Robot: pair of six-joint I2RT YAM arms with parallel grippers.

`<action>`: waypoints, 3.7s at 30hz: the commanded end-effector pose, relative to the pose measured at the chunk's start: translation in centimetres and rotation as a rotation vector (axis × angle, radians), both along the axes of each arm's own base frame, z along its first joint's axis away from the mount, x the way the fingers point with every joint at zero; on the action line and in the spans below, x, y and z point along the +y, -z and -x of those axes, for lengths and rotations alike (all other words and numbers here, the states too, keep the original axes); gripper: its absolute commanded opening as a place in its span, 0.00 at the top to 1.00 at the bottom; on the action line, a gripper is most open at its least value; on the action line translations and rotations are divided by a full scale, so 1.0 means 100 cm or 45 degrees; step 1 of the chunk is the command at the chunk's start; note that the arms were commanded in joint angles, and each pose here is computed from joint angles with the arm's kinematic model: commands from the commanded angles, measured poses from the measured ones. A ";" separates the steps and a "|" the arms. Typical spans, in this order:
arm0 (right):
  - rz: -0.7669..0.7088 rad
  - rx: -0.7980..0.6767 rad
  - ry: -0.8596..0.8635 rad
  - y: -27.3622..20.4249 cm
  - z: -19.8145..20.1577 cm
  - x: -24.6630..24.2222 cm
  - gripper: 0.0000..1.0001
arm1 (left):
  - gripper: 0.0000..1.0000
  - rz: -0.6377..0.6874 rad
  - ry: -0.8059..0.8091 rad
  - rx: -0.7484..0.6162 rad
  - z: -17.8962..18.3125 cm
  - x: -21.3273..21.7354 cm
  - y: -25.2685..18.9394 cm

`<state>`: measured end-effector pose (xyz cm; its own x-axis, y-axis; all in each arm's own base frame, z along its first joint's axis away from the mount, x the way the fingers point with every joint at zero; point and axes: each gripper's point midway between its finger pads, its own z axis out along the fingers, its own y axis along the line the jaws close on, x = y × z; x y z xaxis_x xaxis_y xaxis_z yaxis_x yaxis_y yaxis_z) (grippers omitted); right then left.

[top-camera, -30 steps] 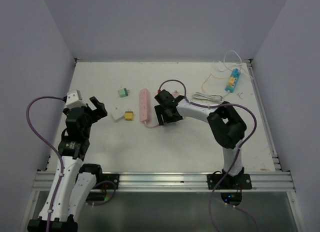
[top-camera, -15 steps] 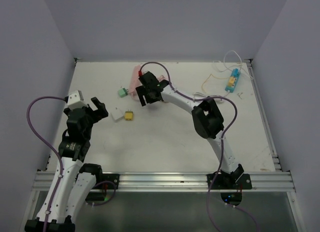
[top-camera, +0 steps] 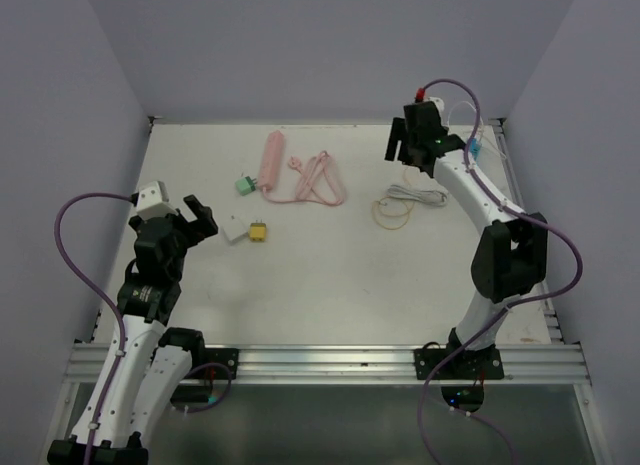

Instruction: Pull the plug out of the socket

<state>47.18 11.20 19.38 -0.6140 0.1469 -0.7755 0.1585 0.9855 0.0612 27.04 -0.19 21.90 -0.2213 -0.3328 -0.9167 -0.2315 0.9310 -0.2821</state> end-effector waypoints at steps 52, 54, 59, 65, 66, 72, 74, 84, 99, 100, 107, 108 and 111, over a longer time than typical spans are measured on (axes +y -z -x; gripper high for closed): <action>-0.273 0.923 -0.416 0.188 0.313 0.094 0.76 | 0.01 -0.023 0.062 0.007 -0.004 -0.009 0.005; -0.267 0.920 -0.461 0.180 0.331 0.097 0.74 | 0.01 -0.018 0.091 0.006 -0.005 -0.013 0.006; -0.294 0.817 -0.571 0.151 0.347 0.114 0.62 | 0.01 -0.005 0.195 0.016 -0.007 -0.027 0.010; -0.329 0.501 -0.639 0.076 0.310 0.126 0.42 | 0.02 0.064 0.390 0.029 -0.009 -0.056 0.013; -0.336 0.445 -0.636 0.062 0.304 0.126 0.40 | 0.02 0.087 0.410 0.061 -0.008 -0.061 0.017; -0.258 0.238 -0.431 0.039 0.264 0.082 0.34 | 0.02 0.202 0.526 0.088 -0.003 -0.086 0.002; -0.288 0.207 -0.286 0.042 0.245 0.051 0.34 | 0.02 0.208 0.550 0.082 -0.002 -0.094 -0.007; -0.475 0.181 0.040 0.060 0.167 -0.036 0.42 | 0.02 0.239 0.628 0.177 0.000 -0.132 0.005; -0.706 0.377 -0.209 0.136 0.141 0.012 0.50 | 0.02 0.285 0.748 0.250 0.022 -0.166 0.020; -0.710 0.382 -0.253 0.138 0.144 0.021 0.50 | 0.02 0.283 0.755 0.259 0.024 -0.169 0.023; -0.627 0.508 -0.448 0.169 0.174 0.068 0.51 | 0.02 0.295 0.776 0.298 0.035 -0.185 0.033; -0.625 0.520 -0.464 0.172 0.177 0.074 0.51 | 0.02 0.307 0.774 0.300 0.036 -0.188 0.033; -0.608 0.518 -0.499 0.171 0.185 0.088 0.52 | 0.02 0.318 0.783 0.310 0.044 -0.199 0.034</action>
<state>30.35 18.84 3.34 -0.8976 0.1800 -0.4024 -0.0591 0.8555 0.5145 22.78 -19.31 18.09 -0.6361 -0.2342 -0.7352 0.2558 0.8349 -0.4873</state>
